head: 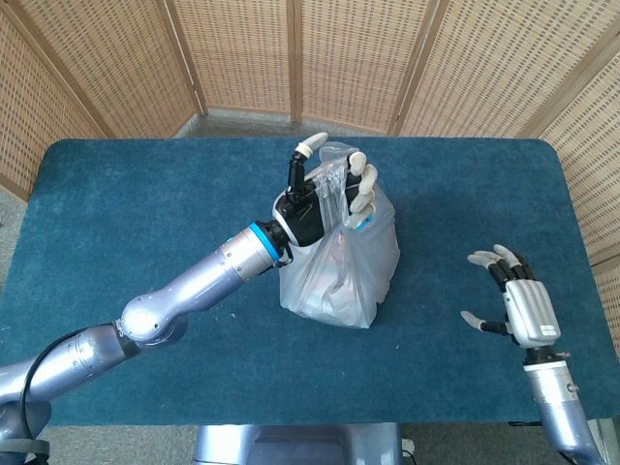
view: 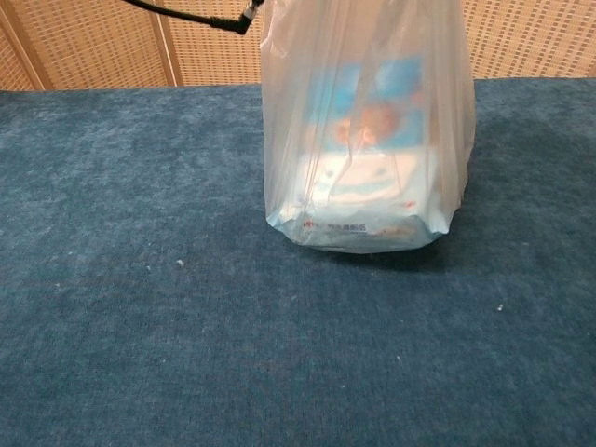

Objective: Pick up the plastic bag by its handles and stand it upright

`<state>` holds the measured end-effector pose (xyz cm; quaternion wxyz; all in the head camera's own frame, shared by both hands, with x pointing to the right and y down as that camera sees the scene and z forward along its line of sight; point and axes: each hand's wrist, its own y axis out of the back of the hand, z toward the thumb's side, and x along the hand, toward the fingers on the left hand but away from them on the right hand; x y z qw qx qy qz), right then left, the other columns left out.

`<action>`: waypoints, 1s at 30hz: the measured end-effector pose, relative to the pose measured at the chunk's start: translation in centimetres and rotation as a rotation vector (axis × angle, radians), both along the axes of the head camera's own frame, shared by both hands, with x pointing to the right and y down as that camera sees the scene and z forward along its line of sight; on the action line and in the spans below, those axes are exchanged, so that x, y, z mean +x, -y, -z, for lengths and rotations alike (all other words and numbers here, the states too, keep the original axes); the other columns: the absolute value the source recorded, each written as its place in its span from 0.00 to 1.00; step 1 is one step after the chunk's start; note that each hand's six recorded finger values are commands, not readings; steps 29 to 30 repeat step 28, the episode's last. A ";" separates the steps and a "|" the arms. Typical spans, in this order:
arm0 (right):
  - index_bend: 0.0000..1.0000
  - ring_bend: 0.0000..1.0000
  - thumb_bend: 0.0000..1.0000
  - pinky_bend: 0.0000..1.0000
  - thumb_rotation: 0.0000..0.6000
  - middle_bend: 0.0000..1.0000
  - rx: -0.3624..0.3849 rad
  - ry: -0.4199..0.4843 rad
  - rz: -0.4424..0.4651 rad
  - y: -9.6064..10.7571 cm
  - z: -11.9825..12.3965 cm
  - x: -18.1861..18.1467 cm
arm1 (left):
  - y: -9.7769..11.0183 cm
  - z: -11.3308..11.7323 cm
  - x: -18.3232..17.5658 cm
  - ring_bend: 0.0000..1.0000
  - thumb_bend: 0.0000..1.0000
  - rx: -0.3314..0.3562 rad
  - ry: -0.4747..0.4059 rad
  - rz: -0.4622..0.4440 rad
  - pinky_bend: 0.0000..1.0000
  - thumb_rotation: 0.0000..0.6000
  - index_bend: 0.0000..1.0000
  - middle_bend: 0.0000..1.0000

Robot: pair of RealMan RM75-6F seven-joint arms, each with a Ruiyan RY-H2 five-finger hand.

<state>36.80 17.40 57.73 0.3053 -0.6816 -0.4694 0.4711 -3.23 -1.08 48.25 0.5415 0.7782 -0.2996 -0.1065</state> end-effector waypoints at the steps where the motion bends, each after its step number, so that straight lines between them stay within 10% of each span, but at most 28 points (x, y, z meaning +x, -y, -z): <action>1: 0.23 0.11 0.13 0.09 1.00 0.22 -0.004 -0.018 -0.005 -0.5 0.0 0.3 | 0.2 0.4 -0.1 0.71 0.41 0.008 0.005 0.006 0.76 0.00 0.61 0.64; 30: 0.23 0.11 0.13 0.09 1.00 0.22 -0.023 -0.020 -0.086 -4.7 -0.8 2.6 | 1.9 4.3 0.6 0.75 0.49 0.037 0.028 0.043 0.78 0.00 0.68 0.69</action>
